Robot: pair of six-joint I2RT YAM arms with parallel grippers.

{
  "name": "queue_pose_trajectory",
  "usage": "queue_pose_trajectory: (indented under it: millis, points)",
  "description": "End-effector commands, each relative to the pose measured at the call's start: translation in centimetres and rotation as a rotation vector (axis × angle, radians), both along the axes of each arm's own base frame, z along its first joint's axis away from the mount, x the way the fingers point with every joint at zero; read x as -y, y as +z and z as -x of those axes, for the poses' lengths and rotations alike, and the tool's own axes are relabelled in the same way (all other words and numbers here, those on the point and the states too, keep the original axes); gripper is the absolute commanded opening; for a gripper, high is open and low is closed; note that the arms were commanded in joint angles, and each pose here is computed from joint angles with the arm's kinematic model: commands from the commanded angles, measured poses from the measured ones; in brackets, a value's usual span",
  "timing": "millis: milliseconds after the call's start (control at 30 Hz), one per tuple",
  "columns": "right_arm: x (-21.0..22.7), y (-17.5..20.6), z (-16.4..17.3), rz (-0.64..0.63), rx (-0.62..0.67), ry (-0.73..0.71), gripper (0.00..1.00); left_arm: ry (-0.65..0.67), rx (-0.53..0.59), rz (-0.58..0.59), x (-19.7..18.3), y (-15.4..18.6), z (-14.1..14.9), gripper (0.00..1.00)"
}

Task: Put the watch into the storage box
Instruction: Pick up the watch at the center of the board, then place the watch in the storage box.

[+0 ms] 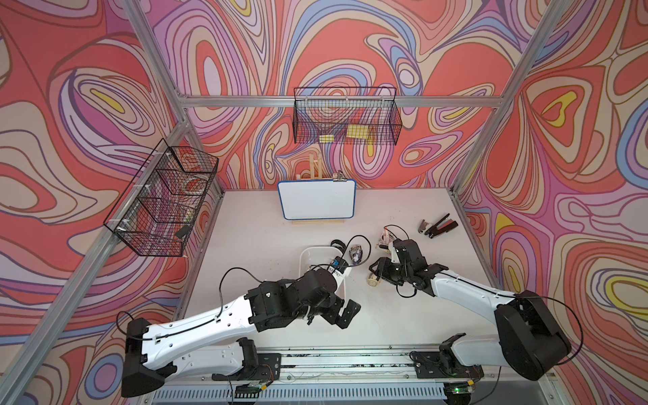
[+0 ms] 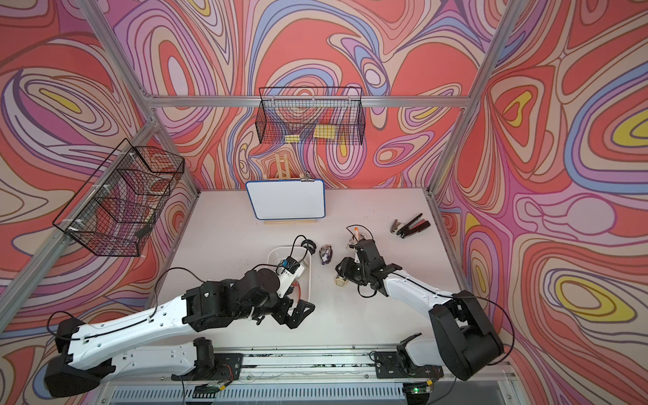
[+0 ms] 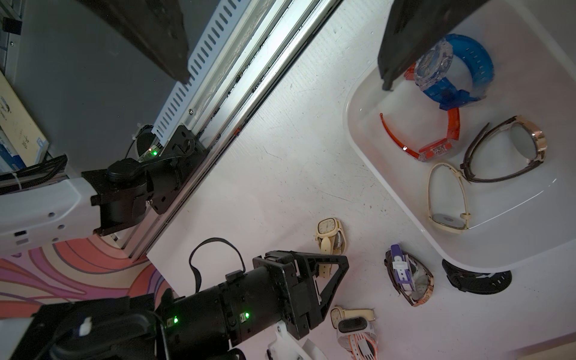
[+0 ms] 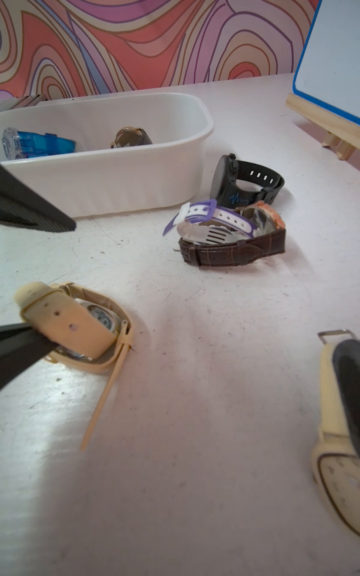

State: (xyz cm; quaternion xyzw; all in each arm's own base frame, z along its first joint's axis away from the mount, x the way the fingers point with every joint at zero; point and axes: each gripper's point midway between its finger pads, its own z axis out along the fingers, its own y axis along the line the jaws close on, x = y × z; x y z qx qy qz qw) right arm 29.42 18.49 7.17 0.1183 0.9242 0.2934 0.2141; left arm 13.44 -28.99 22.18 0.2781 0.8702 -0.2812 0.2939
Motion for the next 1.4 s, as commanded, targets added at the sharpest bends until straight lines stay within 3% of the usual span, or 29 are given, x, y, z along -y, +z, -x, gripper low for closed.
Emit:
queue_pose_trajectory:
  millis: [0,233,700,967,1133,1367]
  points:
    - [0.0,0.5,-1.1,0.007,0.033,-0.004,0.43,0.003,0.008,-0.027,-0.7,-0.4,0.1,0.99]
    - [0.2,0.1,-1.1,0.04,0.014,0.002,0.21,0.015,0.011,-0.036,-1.2,-0.6,0.1,0.99]
    - [0.0,2.7,-2.2,0.1,0.026,0.053,0.04,0.04,0.027,-0.056,-2.0,-0.8,-0.2,0.99]
    - [-1.2,5.3,-1.7,0.083,0.0,0.146,0.0,0.065,0.036,-0.055,-2.7,-0.7,-0.3,0.99]
    - [-3.4,7.4,-0.3,0.068,-0.031,0.262,0.0,0.104,0.038,-0.06,-4.1,-0.9,-0.3,0.99]
    - [-12.7,9.2,3.4,0.036,-0.068,0.512,0.0,0.206,0.069,-0.042,-8.1,0.0,-0.3,0.99]
